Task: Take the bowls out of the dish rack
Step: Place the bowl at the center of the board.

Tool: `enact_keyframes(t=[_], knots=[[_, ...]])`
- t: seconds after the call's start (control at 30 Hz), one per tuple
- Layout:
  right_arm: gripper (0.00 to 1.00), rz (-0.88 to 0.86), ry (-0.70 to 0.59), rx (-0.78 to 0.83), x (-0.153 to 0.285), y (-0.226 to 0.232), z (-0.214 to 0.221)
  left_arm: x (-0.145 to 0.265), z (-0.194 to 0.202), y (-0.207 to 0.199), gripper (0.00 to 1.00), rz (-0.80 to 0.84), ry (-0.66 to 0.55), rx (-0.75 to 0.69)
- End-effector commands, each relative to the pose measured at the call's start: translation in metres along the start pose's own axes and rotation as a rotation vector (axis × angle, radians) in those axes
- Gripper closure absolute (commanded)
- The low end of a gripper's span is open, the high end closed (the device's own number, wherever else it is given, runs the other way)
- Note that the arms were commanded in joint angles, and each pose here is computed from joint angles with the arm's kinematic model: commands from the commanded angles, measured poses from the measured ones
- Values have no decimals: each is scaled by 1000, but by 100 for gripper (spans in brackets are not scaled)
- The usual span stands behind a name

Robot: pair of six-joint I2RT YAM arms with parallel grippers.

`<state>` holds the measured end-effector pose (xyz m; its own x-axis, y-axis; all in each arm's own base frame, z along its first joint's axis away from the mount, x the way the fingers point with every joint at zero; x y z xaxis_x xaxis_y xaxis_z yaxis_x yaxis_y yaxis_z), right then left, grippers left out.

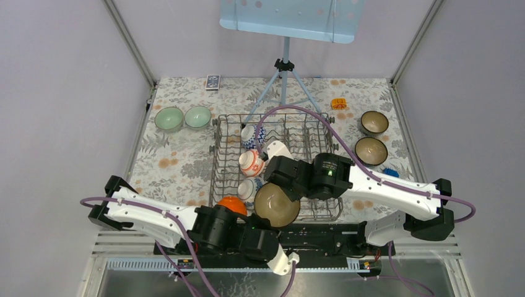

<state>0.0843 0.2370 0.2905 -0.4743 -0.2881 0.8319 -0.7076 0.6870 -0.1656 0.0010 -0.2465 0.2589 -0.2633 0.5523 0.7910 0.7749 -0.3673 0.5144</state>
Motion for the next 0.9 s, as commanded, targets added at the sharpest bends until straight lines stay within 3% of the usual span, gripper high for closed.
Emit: enact_keyframes(t=[0.0,0.1,0.23,0.27,0.37,0.5,0.67,0.87], knots=[[86,-7,-7,7,0,4,-3,18,-7,19,100,-137,-84,58],[99,-20,-9,3,0,6,-4,18,-7,19,100,-142,-82,65],[100,-25,-33,-21,3,6,-8,18,-5,22,100,-188,-88,95],[100,-23,-50,-33,5,5,-10,18,-6,23,94,-203,-96,111],[100,0,-101,-68,12,0,-16,23,-7,27,39,-242,-130,174],[100,47,-154,-96,19,-8,-24,37,-11,41,3,-341,-187,274],[100,153,-210,-128,24,-25,-33,59,-15,60,1,-478,-259,439],[100,209,-286,-287,23,-70,-45,78,-8,77,1,-666,-303,698]])
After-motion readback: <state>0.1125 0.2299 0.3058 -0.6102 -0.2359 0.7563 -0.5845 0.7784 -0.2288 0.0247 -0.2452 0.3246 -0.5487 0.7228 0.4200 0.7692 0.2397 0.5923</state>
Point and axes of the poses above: each gripper's point midway between its finger pads, its own x axis back along the fingers, its own y axis along the line the jaws close on, z = x × y, the point moved 7 cm from there along x, back along the fingers, and after that the axes turned 5 degrees about x, right-handed, at the moved point
